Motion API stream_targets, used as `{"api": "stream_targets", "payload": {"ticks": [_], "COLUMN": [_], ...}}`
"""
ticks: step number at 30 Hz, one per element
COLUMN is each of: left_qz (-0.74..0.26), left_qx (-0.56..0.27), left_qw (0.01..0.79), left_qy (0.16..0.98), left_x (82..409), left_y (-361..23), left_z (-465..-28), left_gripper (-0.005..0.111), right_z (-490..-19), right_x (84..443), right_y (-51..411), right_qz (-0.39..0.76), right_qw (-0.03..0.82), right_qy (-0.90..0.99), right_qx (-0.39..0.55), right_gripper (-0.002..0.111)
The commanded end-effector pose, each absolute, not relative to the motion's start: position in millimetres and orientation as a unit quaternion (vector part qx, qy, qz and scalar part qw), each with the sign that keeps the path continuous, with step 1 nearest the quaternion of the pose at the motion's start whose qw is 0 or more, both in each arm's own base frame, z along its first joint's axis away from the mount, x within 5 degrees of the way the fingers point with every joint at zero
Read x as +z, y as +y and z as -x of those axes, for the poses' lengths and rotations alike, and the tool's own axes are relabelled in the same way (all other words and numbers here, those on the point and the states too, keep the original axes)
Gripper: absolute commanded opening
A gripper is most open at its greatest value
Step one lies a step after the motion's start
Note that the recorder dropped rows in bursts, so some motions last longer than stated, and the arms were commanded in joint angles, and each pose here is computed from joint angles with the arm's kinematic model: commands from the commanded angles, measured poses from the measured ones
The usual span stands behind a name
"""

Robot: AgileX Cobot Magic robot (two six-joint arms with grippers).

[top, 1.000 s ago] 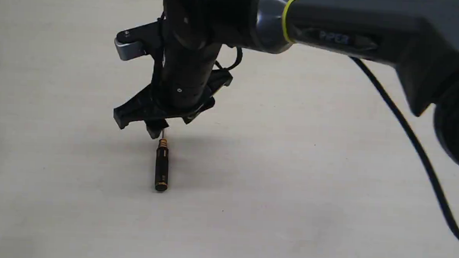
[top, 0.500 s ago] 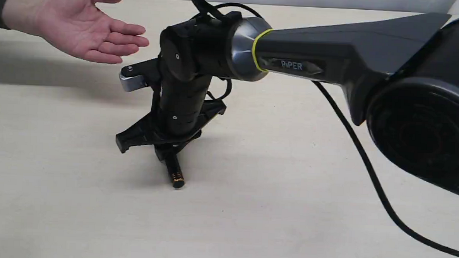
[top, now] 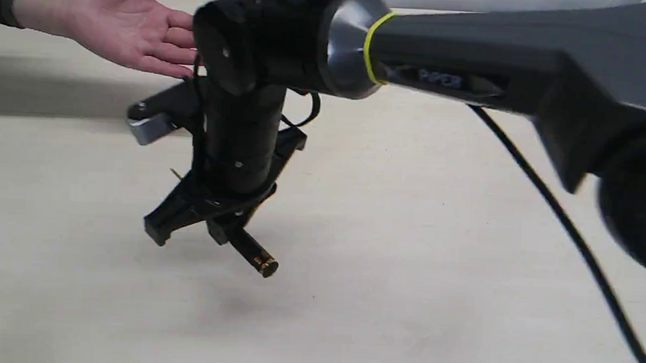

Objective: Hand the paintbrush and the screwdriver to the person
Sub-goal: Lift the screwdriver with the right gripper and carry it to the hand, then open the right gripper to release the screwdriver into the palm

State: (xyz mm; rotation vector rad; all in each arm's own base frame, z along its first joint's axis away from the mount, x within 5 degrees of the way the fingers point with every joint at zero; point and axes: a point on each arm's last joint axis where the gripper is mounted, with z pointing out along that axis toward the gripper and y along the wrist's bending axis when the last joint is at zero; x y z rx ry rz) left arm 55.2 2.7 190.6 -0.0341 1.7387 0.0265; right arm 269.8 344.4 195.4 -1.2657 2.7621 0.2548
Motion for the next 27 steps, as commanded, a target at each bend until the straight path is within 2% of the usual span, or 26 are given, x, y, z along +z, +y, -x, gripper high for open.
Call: {"api": "stream_targets", "payload": {"ticks": [1, 6, 11, 14, 19, 23, 27], "left_qz": [0.014, 0.013, 0.013, 0.013, 0.013, 0.013, 0.013], "left_qx": [0.006, 0.007, 0.007, 0.008, 0.008, 0.008, 0.008], "left_qw": [0.647, 0.647, 0.648, 0.648, 0.648, 0.648, 0.648], "left_qy": [0.762, 0.762, 0.762, 0.762, 0.762, 0.762, 0.762], "left_x": [190, 190, 191, 191, 191, 191, 191], "left_y": [2, 2, 2, 2, 2, 2, 2], "left_z": [-55, -55, -55, -55, -55, -55, -55], "left_gripper": [0.000, 0.000, 0.000, 0.000, 0.000, 0.000, 0.000], "right_z": [-251, -245, -264, -285, -319, -330, -330], "right_x": [249, 312, 331, 323, 286, 254, 232], "right_y": [351, 358, 361, 359, 352, 355, 363], "right_qz": [0.462, 0.460, 0.404, 0.372, 0.342, 0.336, 0.350], "right_qw": [0.138, 0.323, 0.424, 0.447, 0.427, 0.398, 0.380], "right_qy": [0.870, 0.813, 0.785, 0.786, 0.815, 0.833, 0.837], "right_qx": [0.103, 0.152, 0.202, 0.211, 0.193, 0.187, 0.182], "right_gripper": [0.004, 0.004, 0.004, 0.004, 0.006, 0.018, 0.037]}}
